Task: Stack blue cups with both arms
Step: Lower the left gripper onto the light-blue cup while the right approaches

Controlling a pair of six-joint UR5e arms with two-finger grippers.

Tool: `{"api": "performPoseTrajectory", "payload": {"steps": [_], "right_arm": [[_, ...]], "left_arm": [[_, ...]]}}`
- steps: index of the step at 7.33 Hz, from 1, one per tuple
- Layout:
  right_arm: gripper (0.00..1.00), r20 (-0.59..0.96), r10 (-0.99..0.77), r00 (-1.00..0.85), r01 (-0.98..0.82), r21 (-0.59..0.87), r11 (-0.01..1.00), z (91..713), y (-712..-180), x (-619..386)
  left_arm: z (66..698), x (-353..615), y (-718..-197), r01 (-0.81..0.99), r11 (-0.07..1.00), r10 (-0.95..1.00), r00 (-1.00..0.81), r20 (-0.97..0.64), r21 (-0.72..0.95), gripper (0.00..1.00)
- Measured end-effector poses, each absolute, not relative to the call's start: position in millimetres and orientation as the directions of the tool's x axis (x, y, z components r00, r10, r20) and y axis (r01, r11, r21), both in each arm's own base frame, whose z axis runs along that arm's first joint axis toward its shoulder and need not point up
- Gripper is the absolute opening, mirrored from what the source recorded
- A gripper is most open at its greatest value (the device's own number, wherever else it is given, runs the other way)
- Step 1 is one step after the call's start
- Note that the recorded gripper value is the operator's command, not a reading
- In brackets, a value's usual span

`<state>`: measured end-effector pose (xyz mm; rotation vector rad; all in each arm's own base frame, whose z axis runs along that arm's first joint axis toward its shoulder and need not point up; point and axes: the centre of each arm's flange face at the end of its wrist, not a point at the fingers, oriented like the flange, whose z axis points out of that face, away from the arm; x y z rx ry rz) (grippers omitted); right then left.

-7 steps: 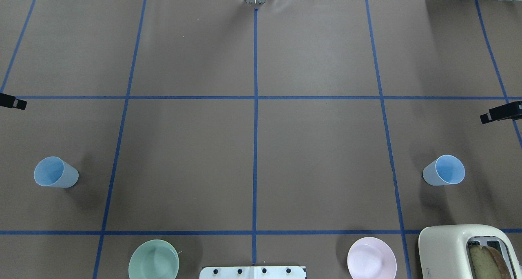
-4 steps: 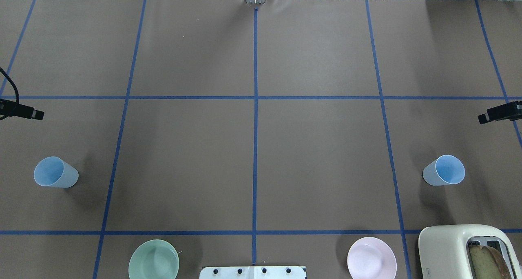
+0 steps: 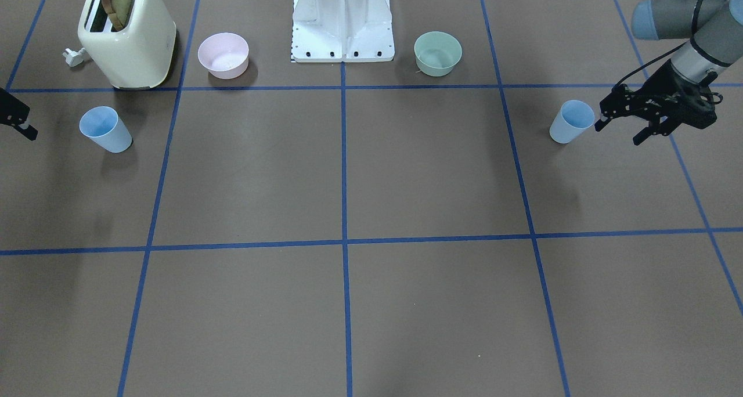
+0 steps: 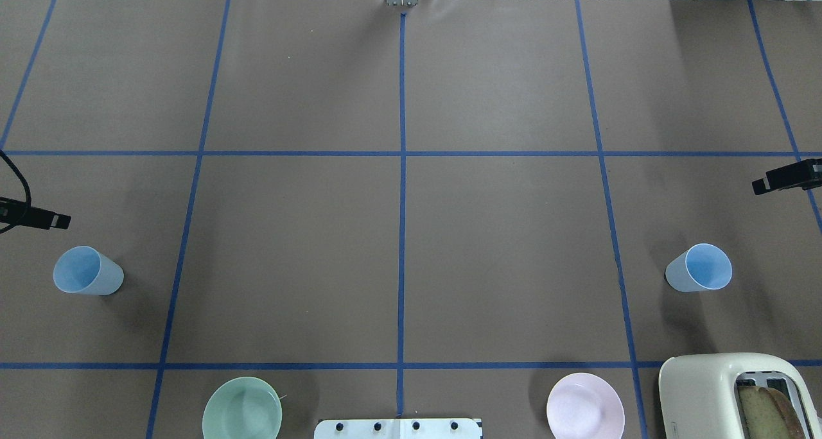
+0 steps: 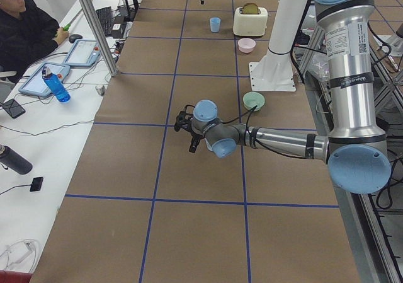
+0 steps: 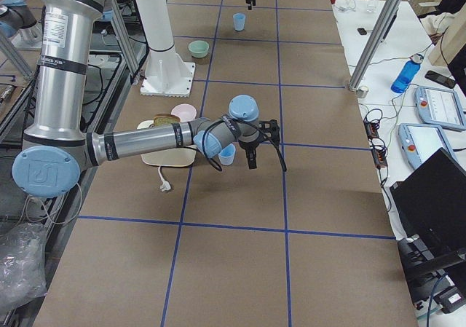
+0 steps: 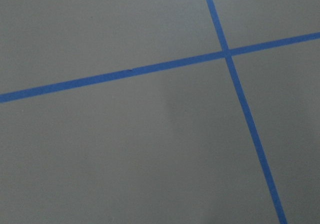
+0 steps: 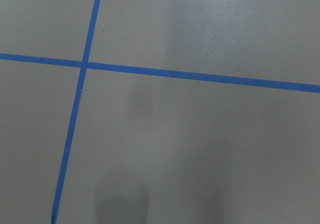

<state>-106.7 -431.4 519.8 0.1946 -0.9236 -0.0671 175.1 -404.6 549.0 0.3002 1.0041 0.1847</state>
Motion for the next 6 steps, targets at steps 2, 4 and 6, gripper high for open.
{"api": "performPoseTrajectory", "payload": {"steps": [2, 4, 6], "right_arm": [[0.99, 0.786, -0.141, 0.602, -0.026, 0.196, 0.98, 519.7, -431.5, -106.8], [0.99, 0.785, -0.141, 0.603, -0.025, 0.196, 0.98, 520.1, -432.1, -107.0], [0.99, 0.785, -0.141, 0.603, -0.025, 0.195, 0.98, 520.6, -432.9, -107.4]], "left_arm": [[553.5, 188.3, -393.4, -0.045, 0.941, 0.309, 0.523, -0.794, 0.336, 0.97], [554.9, 205.5, -386.1, -0.073, 0.936, 0.329, 0.527, -0.783, 0.345, 0.95], [558.2, 214.0, -378.9, -0.095, 0.935, 0.34, 0.527, -0.779, 0.343, 0.91]]}}
